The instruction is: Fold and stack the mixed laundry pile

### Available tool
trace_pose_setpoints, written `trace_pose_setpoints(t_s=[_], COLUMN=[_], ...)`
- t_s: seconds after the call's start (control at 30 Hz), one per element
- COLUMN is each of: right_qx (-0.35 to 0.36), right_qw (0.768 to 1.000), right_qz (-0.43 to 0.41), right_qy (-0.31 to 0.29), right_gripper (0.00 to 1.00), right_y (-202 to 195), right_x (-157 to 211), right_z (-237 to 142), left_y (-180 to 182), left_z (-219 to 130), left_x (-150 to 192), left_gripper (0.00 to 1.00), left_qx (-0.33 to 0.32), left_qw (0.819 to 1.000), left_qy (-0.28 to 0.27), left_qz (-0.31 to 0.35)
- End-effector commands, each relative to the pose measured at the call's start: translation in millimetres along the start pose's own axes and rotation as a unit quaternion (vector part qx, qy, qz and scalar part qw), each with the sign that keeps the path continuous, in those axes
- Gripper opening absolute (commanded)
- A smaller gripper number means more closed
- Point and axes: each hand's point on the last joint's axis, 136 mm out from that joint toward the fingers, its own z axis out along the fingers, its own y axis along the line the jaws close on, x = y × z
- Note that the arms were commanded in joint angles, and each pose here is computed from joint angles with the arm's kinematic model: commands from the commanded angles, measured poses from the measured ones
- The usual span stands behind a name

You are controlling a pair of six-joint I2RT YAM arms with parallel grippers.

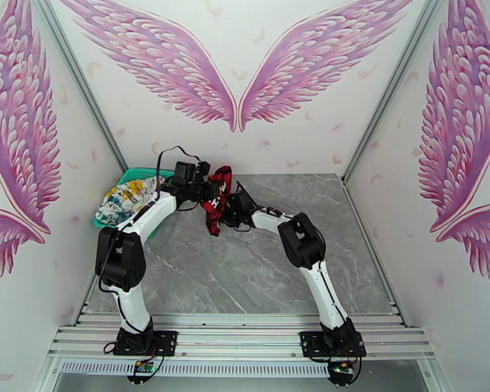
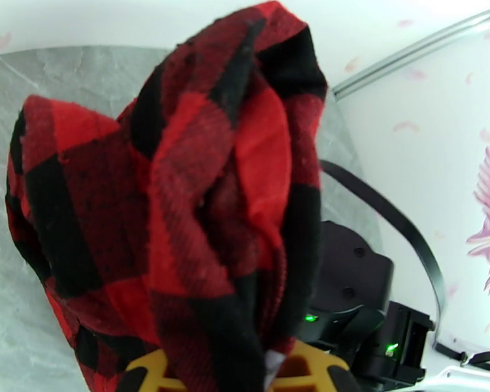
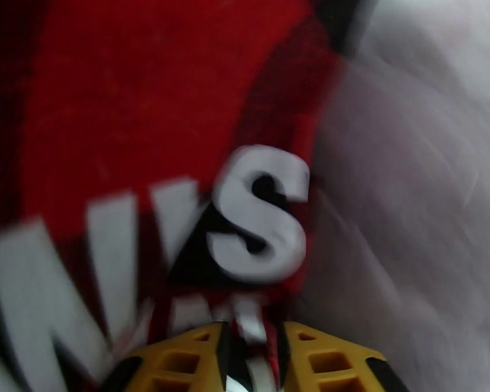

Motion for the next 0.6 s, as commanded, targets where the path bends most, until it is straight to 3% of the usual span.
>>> trace_pose_setpoints(t_s=[0.0, 0.17, 0.3, 0.33, 0.37, 0.43, 0.53, 0.57], right_qx=[0.046, 0.098, 0.136, 0.158, 0.176, 0.192, 0.202, 0.195], right_qw=[0.997, 0.99, 0.98, 0.975, 0.969, 0.964, 0.962, 0.964], right_qz=[0.059, 0.077, 0.102, 0.109, 0.115, 0.121, 0.109, 0.103], right_qy=[-0.035, -0.066, -0.104, -0.116, -0.126, -0.141, -0.15, -0.15], right_gripper=[0.34, 0.42, 0.44, 0.45, 0.47, 0.5, 0.57, 0.59], right_y=[-58.2, -117.4, -161.5, -175.1, -186.5, -197.3, -195.3, -190.7], right_x=[-13.9, 10.6, 21.4, 22.8, 23.4, 24.3, 26.4, 27.8], right_z=[-76.7, -174.9, -239.9, -255.3, -269.8, -291.8, -308.7, -309.7], left_y=[-10.4, -35.5, -78.9, -91.8, -105.0, -128.3, -161.4, -170.7], left_z=[13.6, 42.1, 72.4, 81.9, 92.1, 109.2, 125.7, 128.9], left_x=[30.5, 56.2, 94.9, 108.8, 124.1, 150.5, 174.1, 177.4], left_gripper=[0.0, 0.0, 0.0, 0.08, 0.28, 0.52, 0.68, 0.68], left_qx=[-0.032, -0.057, -0.065, -0.061, -0.051, -0.028, 0.013, 0.027], left_qw=[0.996, 0.993, 0.989, 0.989, 0.989, 0.988, 0.988, 0.988], left_qy=[0.067, 0.09, 0.108, 0.113, 0.119, 0.13, 0.131, 0.128], left_qz=[0.041, 0.058, 0.072, 0.072, 0.074, 0.074, 0.076, 0.077])
